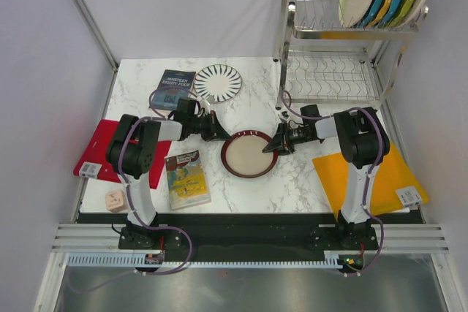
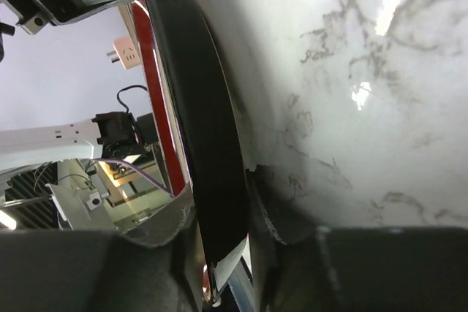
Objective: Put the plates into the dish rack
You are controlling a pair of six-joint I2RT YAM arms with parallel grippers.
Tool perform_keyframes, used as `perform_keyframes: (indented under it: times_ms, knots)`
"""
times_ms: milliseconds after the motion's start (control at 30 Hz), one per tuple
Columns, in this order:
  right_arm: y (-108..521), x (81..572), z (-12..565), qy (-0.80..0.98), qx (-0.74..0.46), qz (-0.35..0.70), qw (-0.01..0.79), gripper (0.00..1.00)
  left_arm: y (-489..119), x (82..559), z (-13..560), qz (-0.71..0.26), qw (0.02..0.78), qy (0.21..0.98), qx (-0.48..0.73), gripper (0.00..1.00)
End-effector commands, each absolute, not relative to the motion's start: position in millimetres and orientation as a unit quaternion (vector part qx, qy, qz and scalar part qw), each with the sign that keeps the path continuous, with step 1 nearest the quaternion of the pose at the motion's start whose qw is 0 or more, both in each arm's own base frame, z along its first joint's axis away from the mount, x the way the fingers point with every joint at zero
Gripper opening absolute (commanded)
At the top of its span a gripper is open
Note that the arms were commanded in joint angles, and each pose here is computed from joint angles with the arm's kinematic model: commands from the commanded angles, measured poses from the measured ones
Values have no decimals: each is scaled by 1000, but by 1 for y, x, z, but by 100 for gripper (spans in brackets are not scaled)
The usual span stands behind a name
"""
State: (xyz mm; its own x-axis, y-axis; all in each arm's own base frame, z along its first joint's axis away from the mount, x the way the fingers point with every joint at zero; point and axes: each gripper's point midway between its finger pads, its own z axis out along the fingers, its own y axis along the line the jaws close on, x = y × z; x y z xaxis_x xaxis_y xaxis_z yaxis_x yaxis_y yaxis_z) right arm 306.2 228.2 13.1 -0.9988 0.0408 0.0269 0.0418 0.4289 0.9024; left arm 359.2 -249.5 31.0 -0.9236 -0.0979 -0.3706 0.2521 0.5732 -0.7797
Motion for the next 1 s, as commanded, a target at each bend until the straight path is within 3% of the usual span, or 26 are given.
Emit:
perform_keyframes:
  times_ms: [0, 100, 133, 167, 233, 267, 467, 633, 733, 967]
  knots:
    - [211, 288, -61, -920, -23, -390, -10, 24, -269, 358, 49, -491, 179, 851, 51, 2]
    - [210, 294, -47, -922, -10, -387, -28, 12, -262, 361, 48, -473, 189, 859, 45, 5]
    - [208, 295, -46, -924, -6, -381, -31, 3, -259, 361, 48, -470, 189, 861, 42, 7]
    - [207, 297, -43, -926, 1, -376, -35, 0, -257, 363, 53, -468, 197, 860, 44, 14]
    - [201, 293, -31, -928, 34, -368, -35, 0, -250, 371, 62, -459, 218, 860, 52, 24]
    - [202, 299, -20, -926, 54, -371, -45, 0, -244, 373, 70, -447, 225, 864, 52, 33]
    - [191, 329, 83, -901, 200, -352, -152, 0, -194, 414, 133, -386, 338, 854, 83, 52]
    - [176, 340, 160, -885, 242, -325, -229, 0, -153, 440, 177, -350, 411, 839, 75, 57]
    - [169, 353, 219, -864, 268, -286, -317, 0, -140, 443, 189, -343, 429, 834, 59, 57]
    - [153, 380, 414, -760, 306, -191, -540, 0, -164, 421, 171, -383, 399, 830, 79, 57]
